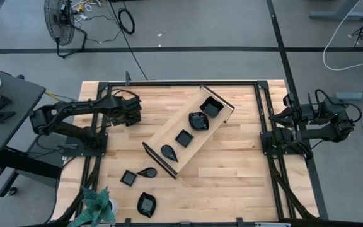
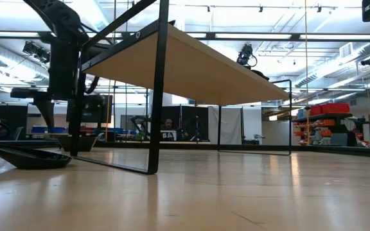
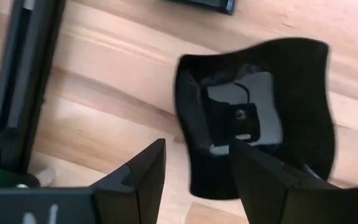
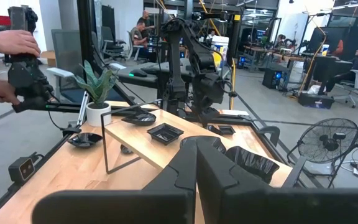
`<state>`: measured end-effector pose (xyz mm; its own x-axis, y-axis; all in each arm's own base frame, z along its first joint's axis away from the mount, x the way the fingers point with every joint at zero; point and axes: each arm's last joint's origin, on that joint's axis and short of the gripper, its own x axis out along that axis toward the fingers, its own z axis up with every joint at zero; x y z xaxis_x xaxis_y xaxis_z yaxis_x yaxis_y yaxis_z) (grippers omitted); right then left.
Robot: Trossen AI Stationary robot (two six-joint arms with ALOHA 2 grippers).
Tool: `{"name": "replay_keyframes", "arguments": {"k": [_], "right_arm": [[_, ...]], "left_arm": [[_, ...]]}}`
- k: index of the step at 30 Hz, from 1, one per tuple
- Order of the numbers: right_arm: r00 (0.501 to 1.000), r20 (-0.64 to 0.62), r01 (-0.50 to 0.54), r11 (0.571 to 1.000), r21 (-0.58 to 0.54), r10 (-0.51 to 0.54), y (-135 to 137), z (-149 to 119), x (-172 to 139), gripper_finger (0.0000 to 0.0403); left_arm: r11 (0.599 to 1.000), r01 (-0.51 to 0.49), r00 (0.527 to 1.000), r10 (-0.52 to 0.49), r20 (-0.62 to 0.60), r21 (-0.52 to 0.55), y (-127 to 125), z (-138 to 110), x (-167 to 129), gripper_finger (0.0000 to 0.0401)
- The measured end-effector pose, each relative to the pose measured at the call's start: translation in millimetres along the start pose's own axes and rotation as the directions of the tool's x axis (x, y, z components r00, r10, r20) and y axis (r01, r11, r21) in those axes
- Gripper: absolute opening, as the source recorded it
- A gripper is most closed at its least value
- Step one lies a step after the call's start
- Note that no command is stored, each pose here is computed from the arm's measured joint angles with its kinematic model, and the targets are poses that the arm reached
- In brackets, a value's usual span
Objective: Pick & Place Mini shaped plates
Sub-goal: Stack the black wave square shaped bowl on top of the black wave square shaped bowl on the shelf
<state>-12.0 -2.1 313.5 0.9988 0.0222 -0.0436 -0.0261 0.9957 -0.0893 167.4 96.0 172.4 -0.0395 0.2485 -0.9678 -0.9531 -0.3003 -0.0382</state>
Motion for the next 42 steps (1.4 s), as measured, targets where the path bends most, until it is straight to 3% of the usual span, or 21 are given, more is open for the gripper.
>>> {"name": "replay_keyframes", "arguments": {"k": [17, 31, 42], "right_arm": [[1.0, 0.0, 0.0, 1.0, 0.0, 0.0, 0, 0, 0, 0.001], [1.0, 0.0, 0.0, 1.0, 0.0, 0.0, 0, 0, 0, 0.001], [1.0, 0.0, 0.0, 1.0, 0.0, 0.0, 0, 0, 0, 0.001]], "left_arm": [[0.997, 0.024, 0.998, -0.019, 0.067, -0.077, 8, -5, 21, 0.0176], [0.997, 0.024, 0.998, -0.019, 0.067, -0.074, 8, -5, 21, 0.0065], [0.997, 0.024, 0.998, -0.019, 0.068, -0.074, 8, -5, 21, 0.0026]]}}
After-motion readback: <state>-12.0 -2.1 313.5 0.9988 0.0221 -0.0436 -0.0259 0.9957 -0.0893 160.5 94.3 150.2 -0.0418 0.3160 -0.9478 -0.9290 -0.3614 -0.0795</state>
